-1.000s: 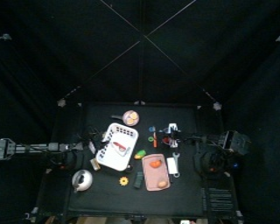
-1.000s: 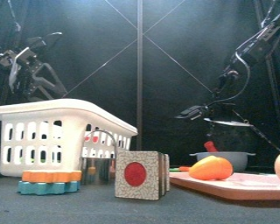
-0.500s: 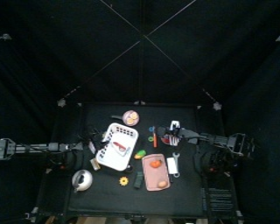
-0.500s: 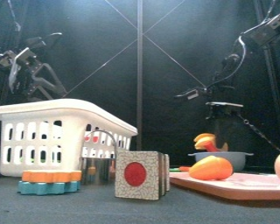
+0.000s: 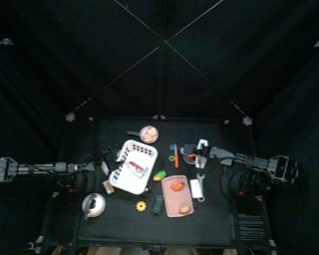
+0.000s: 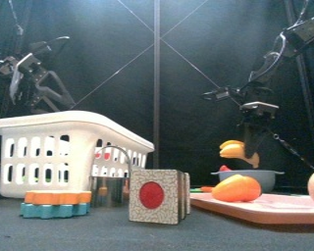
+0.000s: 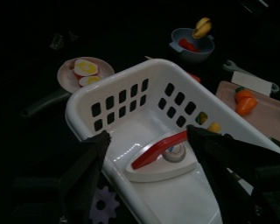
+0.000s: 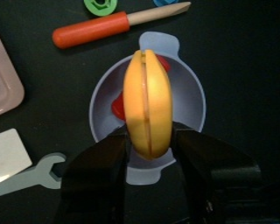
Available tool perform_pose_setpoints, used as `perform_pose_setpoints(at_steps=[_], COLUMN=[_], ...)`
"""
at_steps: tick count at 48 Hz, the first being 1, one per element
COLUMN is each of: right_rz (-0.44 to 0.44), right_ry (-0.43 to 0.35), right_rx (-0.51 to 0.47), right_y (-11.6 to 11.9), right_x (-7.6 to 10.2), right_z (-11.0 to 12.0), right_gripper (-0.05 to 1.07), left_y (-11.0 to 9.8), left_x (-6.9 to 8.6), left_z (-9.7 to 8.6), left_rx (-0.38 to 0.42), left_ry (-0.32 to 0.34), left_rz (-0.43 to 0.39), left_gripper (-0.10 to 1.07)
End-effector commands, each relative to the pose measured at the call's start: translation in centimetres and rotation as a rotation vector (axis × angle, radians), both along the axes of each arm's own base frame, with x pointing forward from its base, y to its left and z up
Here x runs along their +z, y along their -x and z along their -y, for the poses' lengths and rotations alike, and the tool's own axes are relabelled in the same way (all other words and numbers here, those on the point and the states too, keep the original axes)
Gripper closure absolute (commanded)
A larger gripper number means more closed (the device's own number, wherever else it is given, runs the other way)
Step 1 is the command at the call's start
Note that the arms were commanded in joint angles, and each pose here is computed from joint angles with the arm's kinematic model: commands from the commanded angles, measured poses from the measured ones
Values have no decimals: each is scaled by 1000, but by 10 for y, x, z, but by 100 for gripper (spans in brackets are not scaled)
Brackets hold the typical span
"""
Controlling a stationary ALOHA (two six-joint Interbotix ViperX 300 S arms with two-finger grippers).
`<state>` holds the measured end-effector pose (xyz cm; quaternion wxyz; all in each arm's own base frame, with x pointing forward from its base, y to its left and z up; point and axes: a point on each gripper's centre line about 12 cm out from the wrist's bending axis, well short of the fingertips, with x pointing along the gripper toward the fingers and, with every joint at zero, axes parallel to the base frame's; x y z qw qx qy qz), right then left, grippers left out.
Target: Place ketchup in bowl and grab banana
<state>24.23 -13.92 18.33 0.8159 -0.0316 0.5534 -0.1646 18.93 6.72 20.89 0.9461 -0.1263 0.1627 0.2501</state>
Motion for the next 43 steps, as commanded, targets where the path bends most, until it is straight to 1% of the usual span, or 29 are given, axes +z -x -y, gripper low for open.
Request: perform_pose_setpoints(at_steps=[1,6,11,15,24,36,43], right_rz=[66,82,110,162,307,460,547], right_ry=[13,10,11,22,41,60,77], right_rx=[-5,-9,-13,-20,-47,-58,-55], right_y=[-3,-3,-3,-4,0,0,-5], right_x=[12,14,20,26,39,46,52], right_z=[1,0,-1,-1,-1,-5,-6], right_gripper=[43,43,43,43,43,43,43], left_y=[-2,-2,-2,-4,-9,-14,-17], left_x=[5,5,4,7,15,26,32], left_z=[0,-1,-1,0,4,6,8], left_rx=[-3,1,-1,-7,-42,-66,-85], left_ry=[-5,-8,-12,-5,4,5,9], left_rz=[11,9,7,17,39,67,84], left_gripper=[-5,-5,-5,-5,-5,-5,-5])
